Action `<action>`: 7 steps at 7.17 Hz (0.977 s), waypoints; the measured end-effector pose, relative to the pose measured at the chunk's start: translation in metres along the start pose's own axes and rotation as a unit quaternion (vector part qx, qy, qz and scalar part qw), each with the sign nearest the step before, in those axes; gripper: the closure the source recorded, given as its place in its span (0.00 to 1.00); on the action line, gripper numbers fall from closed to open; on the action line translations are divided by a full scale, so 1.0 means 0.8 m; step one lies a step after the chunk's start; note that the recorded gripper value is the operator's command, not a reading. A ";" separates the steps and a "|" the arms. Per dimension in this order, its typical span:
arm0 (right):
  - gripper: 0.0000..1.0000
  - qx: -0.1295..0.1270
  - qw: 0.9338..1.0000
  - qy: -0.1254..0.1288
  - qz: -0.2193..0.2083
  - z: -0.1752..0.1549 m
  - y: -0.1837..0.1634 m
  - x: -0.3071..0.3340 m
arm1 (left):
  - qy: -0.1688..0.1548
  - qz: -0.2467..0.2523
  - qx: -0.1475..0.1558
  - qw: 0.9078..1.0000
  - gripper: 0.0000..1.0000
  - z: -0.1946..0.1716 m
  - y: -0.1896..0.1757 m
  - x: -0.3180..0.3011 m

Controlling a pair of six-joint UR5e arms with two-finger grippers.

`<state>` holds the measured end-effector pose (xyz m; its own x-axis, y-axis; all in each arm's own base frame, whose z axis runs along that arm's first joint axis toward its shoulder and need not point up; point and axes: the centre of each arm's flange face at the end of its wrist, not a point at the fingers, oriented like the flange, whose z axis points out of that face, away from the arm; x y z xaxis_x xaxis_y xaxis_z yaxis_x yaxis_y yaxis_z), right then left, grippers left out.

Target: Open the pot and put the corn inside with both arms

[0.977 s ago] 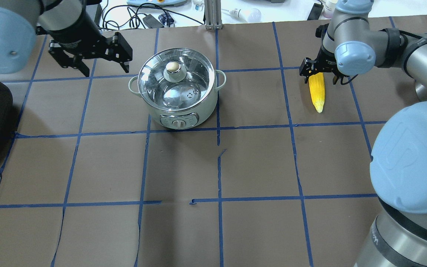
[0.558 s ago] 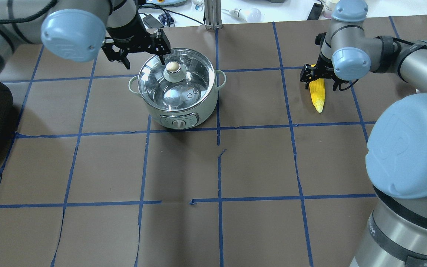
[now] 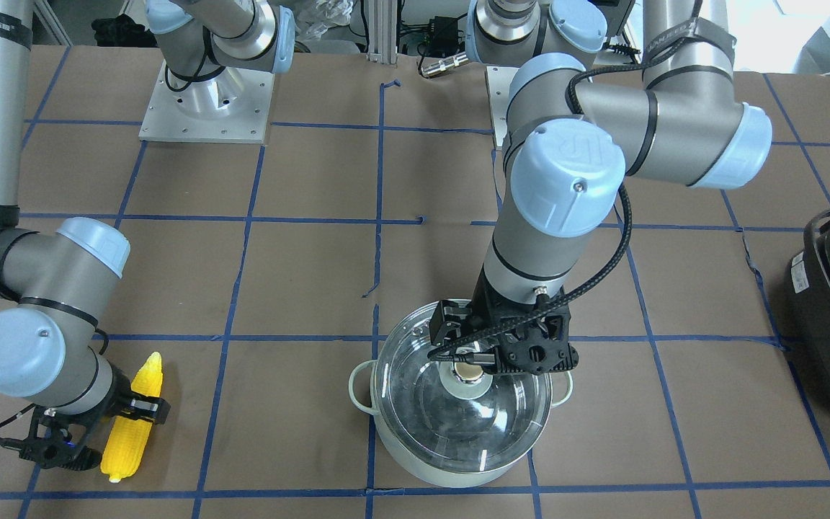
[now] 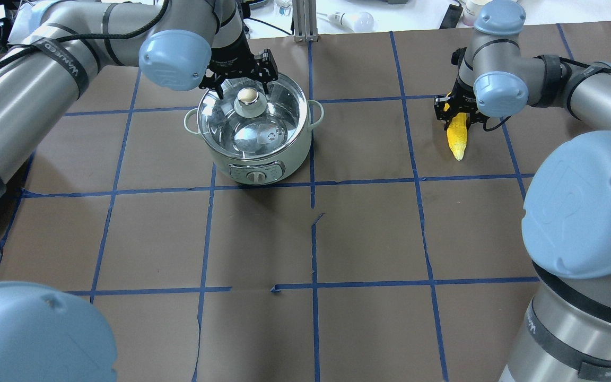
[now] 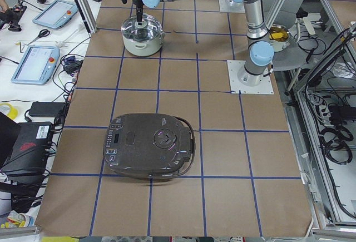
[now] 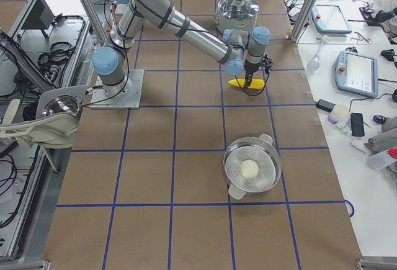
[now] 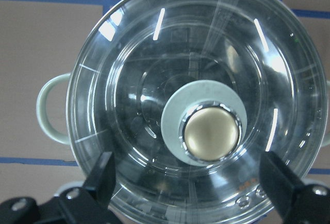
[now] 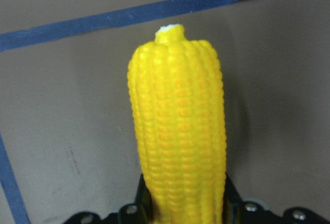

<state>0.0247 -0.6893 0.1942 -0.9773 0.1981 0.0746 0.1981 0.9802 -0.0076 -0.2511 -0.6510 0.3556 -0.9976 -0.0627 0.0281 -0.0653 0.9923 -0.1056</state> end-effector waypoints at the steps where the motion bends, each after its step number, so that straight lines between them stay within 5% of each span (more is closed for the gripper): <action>1: 1.00 0.012 1.000 0.001 0.006 -0.020 -0.001 0.002 | -0.001 0.002 -0.001 1.000 0.44 0.009 -0.003 0.006; 3: 1.00 0.030 1.000 -0.002 0.009 -0.104 0.018 0.006 | -0.002 0.003 -0.002 1.000 0.87 0.012 -0.003 0.008; 4: 1.00 0.029 1.000 -0.006 0.009 -0.150 0.038 0.001 | -0.002 0.003 -0.002 1.000 1.00 0.012 -0.003 0.008; 7: 1.00 0.032 0.999 -0.018 0.027 -0.243 0.102 -0.066 | 0.001 0.008 0.013 1.000 1.00 -0.016 -0.005 0.008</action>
<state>0.1067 -0.6214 0.3839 -0.9675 0.2505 0.0357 0.2473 0.9661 -0.0744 -0.2571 -0.6540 0.3687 -0.9985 -0.0465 0.0287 -0.0499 0.9901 -0.1314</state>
